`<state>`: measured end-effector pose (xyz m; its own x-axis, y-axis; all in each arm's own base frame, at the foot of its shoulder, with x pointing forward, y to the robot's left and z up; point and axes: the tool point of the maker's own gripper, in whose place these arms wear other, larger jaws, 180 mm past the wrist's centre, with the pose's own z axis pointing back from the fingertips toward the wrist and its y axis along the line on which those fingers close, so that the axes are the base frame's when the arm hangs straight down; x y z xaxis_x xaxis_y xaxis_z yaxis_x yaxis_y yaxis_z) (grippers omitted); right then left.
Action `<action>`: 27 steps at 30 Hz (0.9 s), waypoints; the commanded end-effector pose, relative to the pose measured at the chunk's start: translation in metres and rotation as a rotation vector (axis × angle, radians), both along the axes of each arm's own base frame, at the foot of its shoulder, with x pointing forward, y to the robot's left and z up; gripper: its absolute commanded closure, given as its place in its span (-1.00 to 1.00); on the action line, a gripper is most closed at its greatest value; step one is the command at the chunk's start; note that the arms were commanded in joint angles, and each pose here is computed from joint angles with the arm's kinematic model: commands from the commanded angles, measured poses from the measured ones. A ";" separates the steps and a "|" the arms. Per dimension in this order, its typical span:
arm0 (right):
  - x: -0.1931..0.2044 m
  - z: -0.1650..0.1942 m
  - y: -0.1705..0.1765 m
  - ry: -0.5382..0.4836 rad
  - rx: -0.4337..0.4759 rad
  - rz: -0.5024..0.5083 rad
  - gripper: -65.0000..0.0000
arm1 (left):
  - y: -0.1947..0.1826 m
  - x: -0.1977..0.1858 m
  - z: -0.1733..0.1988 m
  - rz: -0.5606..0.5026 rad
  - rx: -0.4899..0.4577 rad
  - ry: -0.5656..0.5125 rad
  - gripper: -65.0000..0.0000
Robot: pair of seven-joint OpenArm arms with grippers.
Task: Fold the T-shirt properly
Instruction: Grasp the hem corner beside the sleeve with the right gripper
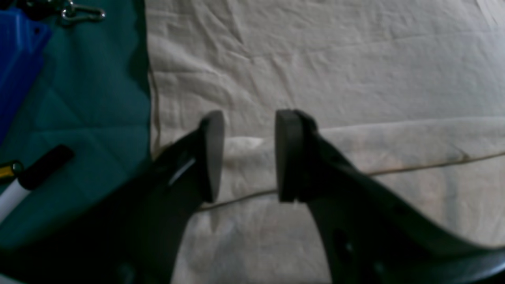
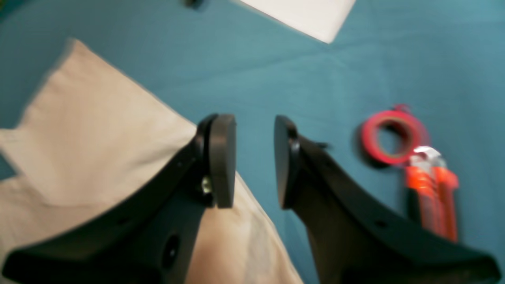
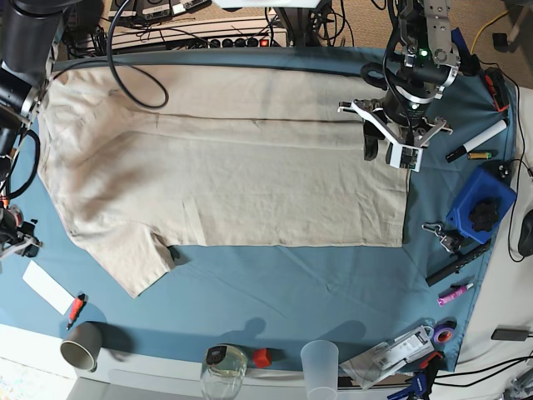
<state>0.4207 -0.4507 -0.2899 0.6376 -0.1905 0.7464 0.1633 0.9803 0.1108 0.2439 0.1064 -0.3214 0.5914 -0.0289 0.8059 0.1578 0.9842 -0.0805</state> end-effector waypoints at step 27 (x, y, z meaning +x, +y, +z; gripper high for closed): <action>-0.039 -0.130 0.056 0.189 -0.032 0.016 0.47 | -0.001 0.006 0.012 0.000 -0.008 -0.050 0.30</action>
<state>0.4034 -0.3855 -0.4037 0.6818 -0.1820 0.7085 0.1555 0.9825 0.1028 0.2450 0.1063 -0.3206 0.5886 -0.0285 0.8079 0.1579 0.9842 -0.0804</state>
